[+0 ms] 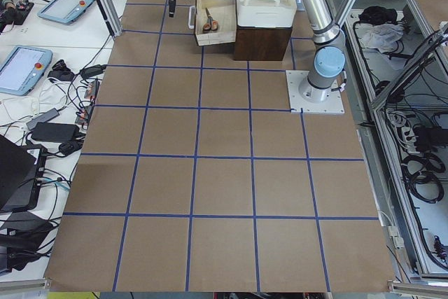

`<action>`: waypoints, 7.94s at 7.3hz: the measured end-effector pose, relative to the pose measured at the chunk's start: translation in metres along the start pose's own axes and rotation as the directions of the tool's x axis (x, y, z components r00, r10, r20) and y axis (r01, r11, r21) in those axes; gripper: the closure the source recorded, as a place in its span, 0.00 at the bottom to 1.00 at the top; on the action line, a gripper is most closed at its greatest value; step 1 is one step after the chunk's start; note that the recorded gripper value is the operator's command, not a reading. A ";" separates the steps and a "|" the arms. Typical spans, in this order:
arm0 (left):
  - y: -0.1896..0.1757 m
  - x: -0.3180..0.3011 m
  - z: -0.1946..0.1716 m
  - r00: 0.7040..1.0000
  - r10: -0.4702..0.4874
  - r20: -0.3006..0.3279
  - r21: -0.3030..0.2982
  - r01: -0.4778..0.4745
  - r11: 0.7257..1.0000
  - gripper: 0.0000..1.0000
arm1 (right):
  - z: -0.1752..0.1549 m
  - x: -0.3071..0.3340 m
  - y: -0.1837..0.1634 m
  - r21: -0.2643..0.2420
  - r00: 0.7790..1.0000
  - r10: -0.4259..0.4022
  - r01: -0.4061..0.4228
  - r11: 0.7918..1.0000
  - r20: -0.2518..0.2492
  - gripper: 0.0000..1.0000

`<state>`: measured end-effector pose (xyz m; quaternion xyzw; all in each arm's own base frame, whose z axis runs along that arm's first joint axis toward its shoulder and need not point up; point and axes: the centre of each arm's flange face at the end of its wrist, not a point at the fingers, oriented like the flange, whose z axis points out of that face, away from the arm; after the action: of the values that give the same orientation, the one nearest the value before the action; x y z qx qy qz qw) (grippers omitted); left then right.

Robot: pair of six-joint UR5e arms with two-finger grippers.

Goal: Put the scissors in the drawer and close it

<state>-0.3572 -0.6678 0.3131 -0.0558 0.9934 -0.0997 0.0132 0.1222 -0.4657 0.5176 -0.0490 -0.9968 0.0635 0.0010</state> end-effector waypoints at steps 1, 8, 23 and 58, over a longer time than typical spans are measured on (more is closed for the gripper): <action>0.003 0.002 0.015 1.000 0.000 0.014 -0.040 0.001 0.999 0.00 | 0.000 0.000 0.000 0.000 1.000 -0.001 0.001 1.000 0.000 0.00; 0.028 0.017 0.091 0.998 0.061 -0.013 -0.243 -0.062 0.968 0.00 | 0.001 0.000 0.000 -0.002 1.000 -0.002 0.002 1.000 -0.002 0.00; 0.103 0.008 0.050 0.996 0.087 0.021 -0.440 -0.069 0.895 0.00 | 0.010 0.001 0.003 -0.045 1.000 -0.005 0.005 0.999 -0.009 0.00; 0.122 -0.218 -0.253 0.987 0.143 -0.075 -0.052 -0.147 0.988 0.00 | 0.011 0.009 0.000 -0.042 0.994 -0.077 0.074 0.996 -0.074 0.00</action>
<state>-0.1637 -0.4747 0.5397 0.0198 0.9971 -0.0720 -0.0165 0.1129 -0.4658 0.5071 -0.0139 -0.9982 0.0422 0.0402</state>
